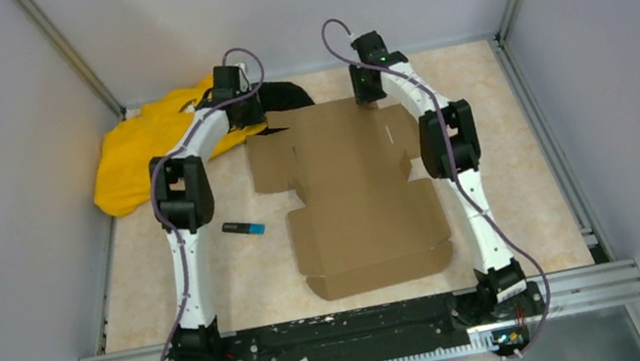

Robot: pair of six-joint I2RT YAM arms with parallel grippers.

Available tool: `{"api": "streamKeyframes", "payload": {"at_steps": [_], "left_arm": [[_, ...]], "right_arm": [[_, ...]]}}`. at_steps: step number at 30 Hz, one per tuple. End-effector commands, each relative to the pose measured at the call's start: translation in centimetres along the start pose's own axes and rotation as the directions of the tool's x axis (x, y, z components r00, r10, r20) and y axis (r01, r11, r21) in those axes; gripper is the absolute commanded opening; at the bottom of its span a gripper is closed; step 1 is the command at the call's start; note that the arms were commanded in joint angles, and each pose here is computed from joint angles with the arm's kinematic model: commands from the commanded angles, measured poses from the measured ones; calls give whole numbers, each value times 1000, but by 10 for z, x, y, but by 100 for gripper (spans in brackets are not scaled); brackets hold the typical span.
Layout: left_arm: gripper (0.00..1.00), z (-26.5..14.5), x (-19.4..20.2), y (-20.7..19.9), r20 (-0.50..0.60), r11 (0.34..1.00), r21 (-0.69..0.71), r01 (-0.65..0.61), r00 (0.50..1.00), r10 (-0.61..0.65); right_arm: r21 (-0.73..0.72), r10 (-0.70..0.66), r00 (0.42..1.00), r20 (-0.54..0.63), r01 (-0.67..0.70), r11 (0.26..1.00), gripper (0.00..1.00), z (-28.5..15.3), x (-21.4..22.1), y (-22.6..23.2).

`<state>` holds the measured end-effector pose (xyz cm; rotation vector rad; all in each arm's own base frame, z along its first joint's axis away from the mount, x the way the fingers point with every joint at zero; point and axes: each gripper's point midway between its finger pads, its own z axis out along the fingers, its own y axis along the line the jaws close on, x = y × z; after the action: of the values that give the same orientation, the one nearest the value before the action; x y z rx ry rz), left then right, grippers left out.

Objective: Fold the paper box

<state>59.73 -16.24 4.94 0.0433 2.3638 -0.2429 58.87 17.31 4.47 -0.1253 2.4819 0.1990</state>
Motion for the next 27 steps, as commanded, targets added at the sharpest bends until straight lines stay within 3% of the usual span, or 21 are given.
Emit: {"api": "streamKeyframes", "payload": {"at_steps": [1, 11, 20, 27], "left_arm": [[47, -21, -3, -26, -16, 997, 77, -1, 1000, 2], [47, -30, -6, -30, -9, 995, 97, 9, 1000, -9], [43, -28, 4, -30, -36, 995, 100, 17, 999, -13], [39, -29, 2, -33, -32, 996, 93, 7, 999, -4]], "right_arm": [[52, -32, 981, -189, 42, 998, 37, 15, 65, -8], [139, -44, 965, -260, 82, 987, 40, 1, 97, -30], [141, -42, 958, -285, 85, 986, 49, -6, 114, -33], [119, -34, 958, -284, 71, 990, 50, -4, 115, -28]]}}
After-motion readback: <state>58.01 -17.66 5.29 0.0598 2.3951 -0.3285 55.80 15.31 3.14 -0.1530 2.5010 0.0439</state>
